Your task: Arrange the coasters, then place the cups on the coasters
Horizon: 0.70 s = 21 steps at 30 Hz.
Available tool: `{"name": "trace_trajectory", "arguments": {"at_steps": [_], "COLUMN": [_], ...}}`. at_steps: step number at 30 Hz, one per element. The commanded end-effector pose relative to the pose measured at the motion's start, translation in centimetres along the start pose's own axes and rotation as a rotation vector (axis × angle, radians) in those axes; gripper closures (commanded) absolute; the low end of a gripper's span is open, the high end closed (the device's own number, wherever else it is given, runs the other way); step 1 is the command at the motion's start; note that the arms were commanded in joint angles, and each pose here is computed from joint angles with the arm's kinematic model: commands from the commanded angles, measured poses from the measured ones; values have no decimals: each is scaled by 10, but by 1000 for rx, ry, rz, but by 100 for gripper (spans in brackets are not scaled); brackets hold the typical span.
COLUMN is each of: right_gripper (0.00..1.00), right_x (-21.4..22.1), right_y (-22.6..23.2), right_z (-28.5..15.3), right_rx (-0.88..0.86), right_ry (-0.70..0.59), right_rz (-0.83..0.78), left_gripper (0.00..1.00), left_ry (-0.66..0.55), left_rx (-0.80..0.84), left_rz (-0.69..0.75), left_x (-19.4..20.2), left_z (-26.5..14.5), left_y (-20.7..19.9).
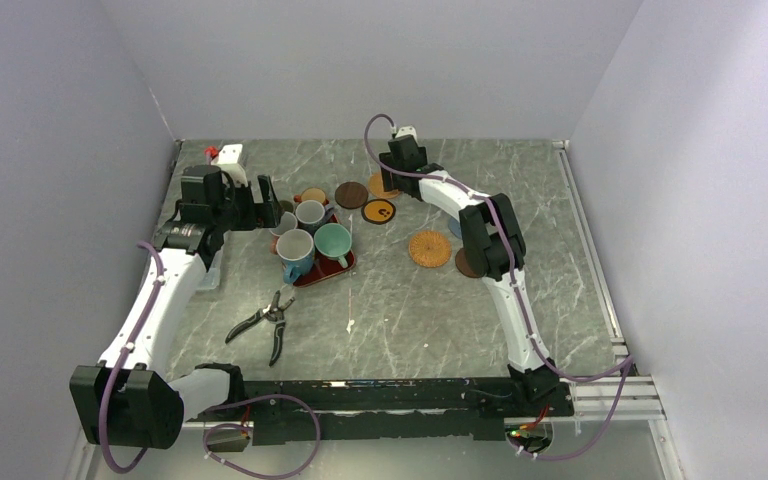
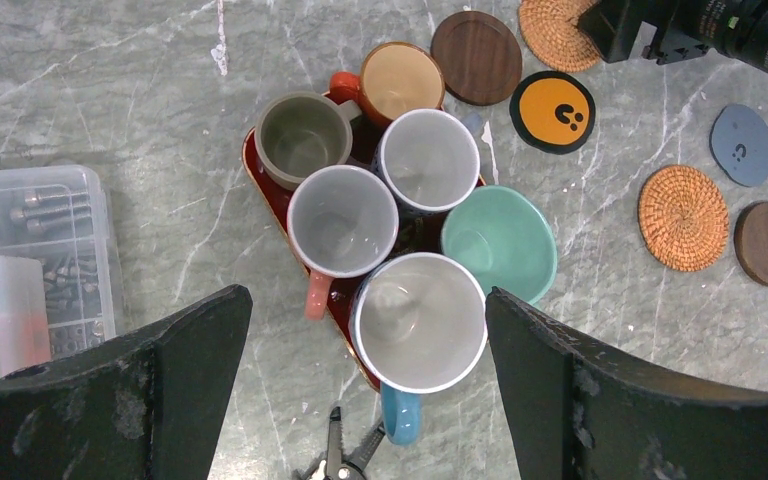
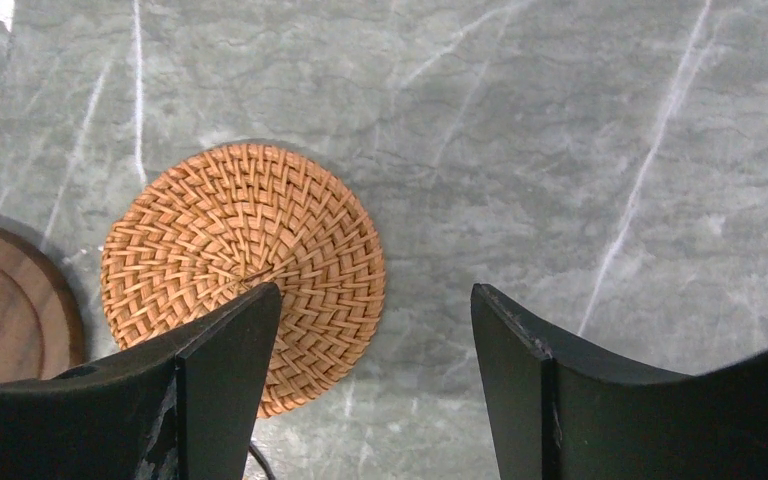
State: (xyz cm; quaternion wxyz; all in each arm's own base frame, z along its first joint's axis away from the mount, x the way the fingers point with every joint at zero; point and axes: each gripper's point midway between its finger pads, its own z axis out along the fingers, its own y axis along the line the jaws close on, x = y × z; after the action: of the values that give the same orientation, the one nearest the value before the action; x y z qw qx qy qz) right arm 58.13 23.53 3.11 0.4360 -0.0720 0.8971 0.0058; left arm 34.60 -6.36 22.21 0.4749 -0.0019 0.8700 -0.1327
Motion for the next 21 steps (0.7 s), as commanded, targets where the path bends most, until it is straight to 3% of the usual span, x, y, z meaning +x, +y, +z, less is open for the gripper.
{"name": "trace_trajectory", "arguments": {"at_steps": [1,14,21], "right_gripper": [28,30,30], "right_x": [22,44,43], "right_y": [-37,-98,-104], "right_z": [-10,-22,-19], "right_rx": [56,137,124], "right_ry": [80,129,131], "right_rz": [7,82,119], "left_gripper": [6,6,6], "left_ry": [-31,-48,-45], "left_rx": [12,7,1], "left_rz": [16,31,33], "left_x": [-13,-15,-15], "left_z": [-1,-4,-3], "left_y": [-4,-3,-2]}}
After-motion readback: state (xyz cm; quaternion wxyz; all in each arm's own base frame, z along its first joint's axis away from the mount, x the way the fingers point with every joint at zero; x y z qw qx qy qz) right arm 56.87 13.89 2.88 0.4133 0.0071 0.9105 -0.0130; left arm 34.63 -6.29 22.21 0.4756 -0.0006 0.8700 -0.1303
